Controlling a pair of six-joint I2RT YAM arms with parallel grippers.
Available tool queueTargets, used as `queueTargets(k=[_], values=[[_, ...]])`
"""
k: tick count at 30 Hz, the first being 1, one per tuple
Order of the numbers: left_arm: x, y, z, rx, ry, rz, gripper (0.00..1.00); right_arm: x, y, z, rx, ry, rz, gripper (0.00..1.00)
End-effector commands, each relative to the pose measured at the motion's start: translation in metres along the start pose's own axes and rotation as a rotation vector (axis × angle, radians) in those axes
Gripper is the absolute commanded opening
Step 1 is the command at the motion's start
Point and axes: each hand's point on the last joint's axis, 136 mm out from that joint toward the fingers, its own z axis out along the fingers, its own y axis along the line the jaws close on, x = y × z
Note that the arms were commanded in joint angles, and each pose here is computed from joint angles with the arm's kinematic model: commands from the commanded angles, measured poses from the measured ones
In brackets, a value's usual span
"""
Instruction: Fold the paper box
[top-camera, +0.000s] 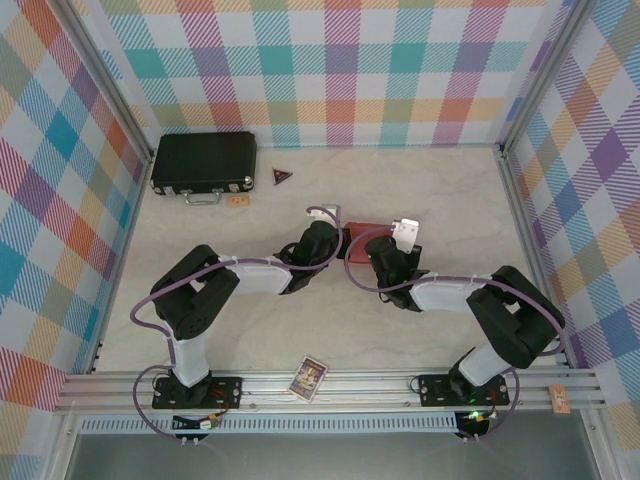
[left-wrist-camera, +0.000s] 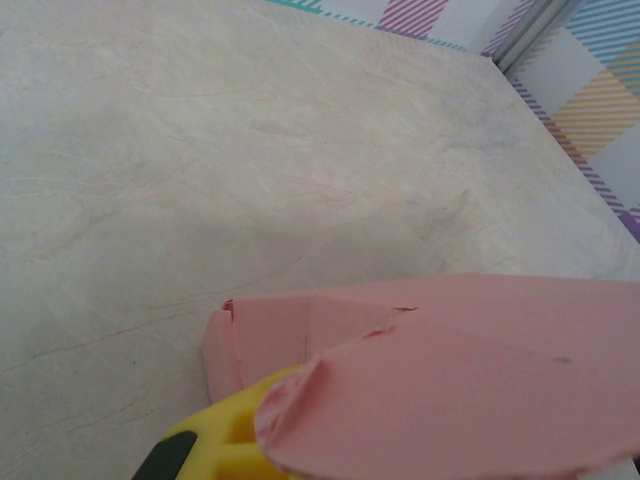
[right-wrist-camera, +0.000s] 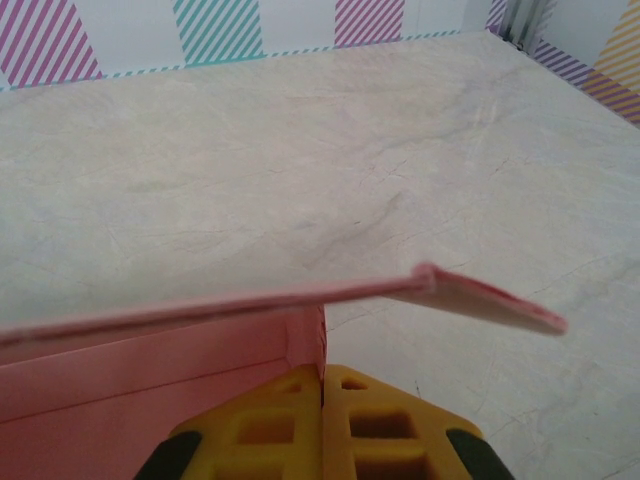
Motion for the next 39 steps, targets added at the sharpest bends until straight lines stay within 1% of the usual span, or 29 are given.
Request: queueTargets(k=[1, 12, 21, 24, 28, 30, 32, 34, 36, 39], values=[[-0.005, -0.008, -0.001, 0.041, 0.001, -0.029, 0.0, 0.005, 0.0, -0.002, 0.004, 0.025, -0.013, 0.0], [0.008, -0.002, -0.002, 0.044, 0.019, -0.037, 0.0, 0.008, -0.004, -0.004, 0.008, 0.035, -0.006, 0.0], [0.003, -0.01, 0.0, 0.07, 0.016, -0.098, 0.0, 0.011, -0.005, -0.005, 0.017, 0.055, 0.021, 0.0], [0.006, -0.009, 0.001, 0.069, 0.025, -0.102, 0.04, 0.01, -0.005, -0.005, 0.017, 0.056, 0.02, 0.0], [0.007, -0.007, 0.0, 0.065, 0.022, -0.107, 0.13, 0.009, -0.005, -0.006, 0.019, 0.055, 0.016, 0.0], [0.005, -0.007, -0.002, 0.063, 0.017, -0.114, 0.14, 0.008, -0.005, -0.006, 0.021, 0.054, 0.016, 0.0], [0.004, -0.008, -0.003, 0.065, 0.015, -0.117, 0.14, 0.008, -0.006, -0.006, 0.025, 0.055, 0.017, 0.0], [0.004, -0.007, -0.004, 0.063, 0.015, -0.123, 0.06, 0.009, -0.007, -0.006, 0.028, 0.057, 0.02, 0.0], [0.005, -0.008, -0.003, 0.069, 0.02, -0.128, 0.04, 0.009, -0.007, -0.006, 0.03, 0.059, 0.02, 0.0], [0.002, -0.013, -0.004, 0.104, 0.018, -0.159, 0.02, 0.008, -0.007, -0.006, 0.031, 0.061, 0.023, 0.0]])
